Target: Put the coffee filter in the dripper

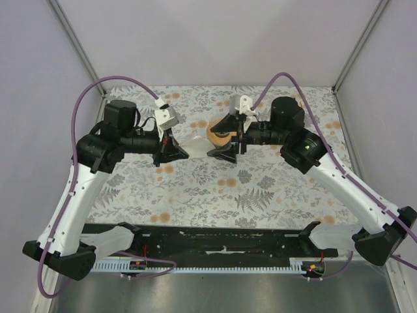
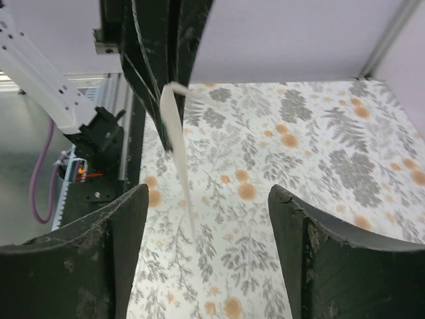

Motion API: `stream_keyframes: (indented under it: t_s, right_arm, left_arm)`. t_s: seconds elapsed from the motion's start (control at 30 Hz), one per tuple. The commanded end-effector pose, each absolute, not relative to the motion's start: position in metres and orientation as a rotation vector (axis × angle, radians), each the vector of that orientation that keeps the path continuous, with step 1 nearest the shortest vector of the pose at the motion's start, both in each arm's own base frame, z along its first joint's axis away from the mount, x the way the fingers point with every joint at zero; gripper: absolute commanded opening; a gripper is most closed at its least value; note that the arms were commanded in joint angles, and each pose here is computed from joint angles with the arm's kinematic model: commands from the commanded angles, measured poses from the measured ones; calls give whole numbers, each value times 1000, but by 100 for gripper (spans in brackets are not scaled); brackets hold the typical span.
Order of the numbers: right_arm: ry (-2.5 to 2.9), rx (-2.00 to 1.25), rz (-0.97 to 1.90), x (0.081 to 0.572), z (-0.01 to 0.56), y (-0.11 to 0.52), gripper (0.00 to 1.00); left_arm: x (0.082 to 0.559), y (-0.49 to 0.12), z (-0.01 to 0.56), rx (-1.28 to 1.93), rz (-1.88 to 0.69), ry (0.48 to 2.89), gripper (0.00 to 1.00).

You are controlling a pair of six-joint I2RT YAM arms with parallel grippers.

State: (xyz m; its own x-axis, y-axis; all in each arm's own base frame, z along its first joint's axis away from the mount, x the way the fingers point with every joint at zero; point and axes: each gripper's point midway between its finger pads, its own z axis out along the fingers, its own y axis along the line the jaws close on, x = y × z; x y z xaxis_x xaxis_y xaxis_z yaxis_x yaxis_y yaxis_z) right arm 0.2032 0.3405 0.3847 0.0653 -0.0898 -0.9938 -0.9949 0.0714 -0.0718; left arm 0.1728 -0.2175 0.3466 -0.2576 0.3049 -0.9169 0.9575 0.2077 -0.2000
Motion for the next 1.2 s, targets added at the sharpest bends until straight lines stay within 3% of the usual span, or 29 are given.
stream_keyframes:
  t_s: [0.0,0.13,0.23,0.5,0.9,0.97,1.07,1.17]
  right_arm:
    - [1198,-1220,1063,194,402,309,82]
    - [1187,-1266,1057,184,399,302,87]
    - [1168,-1284,1093,176,402,303,87]
    - [1093,-1268,1118,183,405,316,82]
    - [1033,-1310,1226,200,413,353,78]
    - [1036,-1326,1257,201,410,358,69]
    - [1006,-1370,1325,192,408,361,38]
    - [1002,-1393,1339,191,401,362,13]
  left_arm:
    - [209,-180,349,1180,-607,1755,2]
    - [221,-139,356,1304,-232,1688,2]
    - [218,-125,369,1349,-104,1610,2]
    - [197,-169,370,1213,-501,1655,2]
    - [198,-192,376,1175,-630,1592,2]
    - [197,-194,372,1183,-649,1595,2]
    - [194,-197,366,1193,-675,1603,2]
    - [190,-200,366,1200,-717,1598,2]
